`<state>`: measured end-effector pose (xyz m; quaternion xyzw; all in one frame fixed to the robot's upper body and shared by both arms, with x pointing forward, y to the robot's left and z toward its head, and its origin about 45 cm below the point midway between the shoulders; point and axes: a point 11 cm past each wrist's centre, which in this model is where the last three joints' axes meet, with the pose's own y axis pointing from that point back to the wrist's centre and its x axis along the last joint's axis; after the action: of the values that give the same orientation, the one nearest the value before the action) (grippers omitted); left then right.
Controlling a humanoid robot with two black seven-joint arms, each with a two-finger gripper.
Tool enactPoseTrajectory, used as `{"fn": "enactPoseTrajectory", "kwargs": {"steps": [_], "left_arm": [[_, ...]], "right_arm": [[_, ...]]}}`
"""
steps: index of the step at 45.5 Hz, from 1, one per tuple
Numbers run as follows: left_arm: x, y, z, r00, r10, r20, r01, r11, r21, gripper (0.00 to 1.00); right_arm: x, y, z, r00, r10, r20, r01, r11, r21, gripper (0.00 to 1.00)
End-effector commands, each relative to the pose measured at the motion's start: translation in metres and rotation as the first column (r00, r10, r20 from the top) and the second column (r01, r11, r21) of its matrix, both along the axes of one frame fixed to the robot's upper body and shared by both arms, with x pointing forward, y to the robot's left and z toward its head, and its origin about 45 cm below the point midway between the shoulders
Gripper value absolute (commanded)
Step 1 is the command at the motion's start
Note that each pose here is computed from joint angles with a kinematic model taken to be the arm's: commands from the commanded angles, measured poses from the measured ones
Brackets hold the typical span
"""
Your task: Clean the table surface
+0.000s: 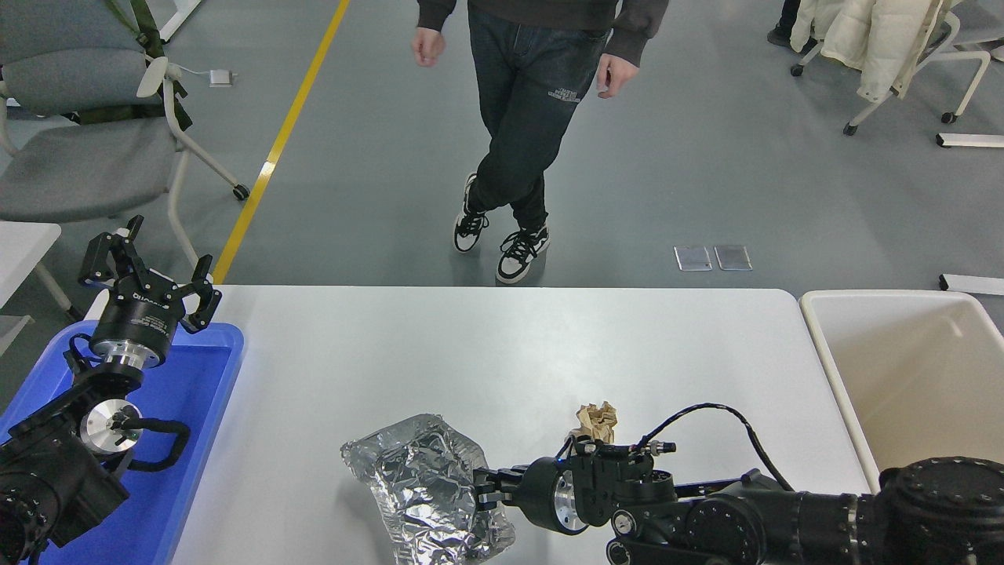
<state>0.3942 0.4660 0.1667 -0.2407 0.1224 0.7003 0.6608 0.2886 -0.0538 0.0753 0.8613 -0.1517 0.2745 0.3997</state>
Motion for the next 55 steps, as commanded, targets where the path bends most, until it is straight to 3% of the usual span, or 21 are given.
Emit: {"fn": "enactPoseTrajectory", "kwargs": {"steps": [1, 22, 41, 55], "left_arm": [[0.000, 0.000, 0.000, 1.000, 0.001, 0.000, -0.001, 1.000, 0.000, 1.00], [0.000, 0.000, 0.000, 1.000, 0.000, 0.000, 0.000, 1.000, 0.000, 1.00], [0.000, 0.000, 0.000, 1.000, 0.001, 0.000, -0.001, 1.000, 0.000, 1.00], [0.000, 0.000, -0.001, 1.000, 0.001, -0.002, -0.001, 1.000, 0.000, 1.00]], "right_arm": [[0.020, -0.014, 0.027, 0.996, -0.088, -0.033, 0.090, 0.993, 0.076, 0.00], [0.085, -0.068, 0.143, 0.990, -0.144, -0.006, 0.143, 0.978, 0.149, 0.00], [0.082, -0.131, 0.185, 0.981, -0.195, 0.000, 0.193, 0.970, 0.150, 0.00], [0.088, -0.168, 0.248, 0.980, -0.191, 0.055, 0.180, 0.970, 0.163, 0.00]]}}
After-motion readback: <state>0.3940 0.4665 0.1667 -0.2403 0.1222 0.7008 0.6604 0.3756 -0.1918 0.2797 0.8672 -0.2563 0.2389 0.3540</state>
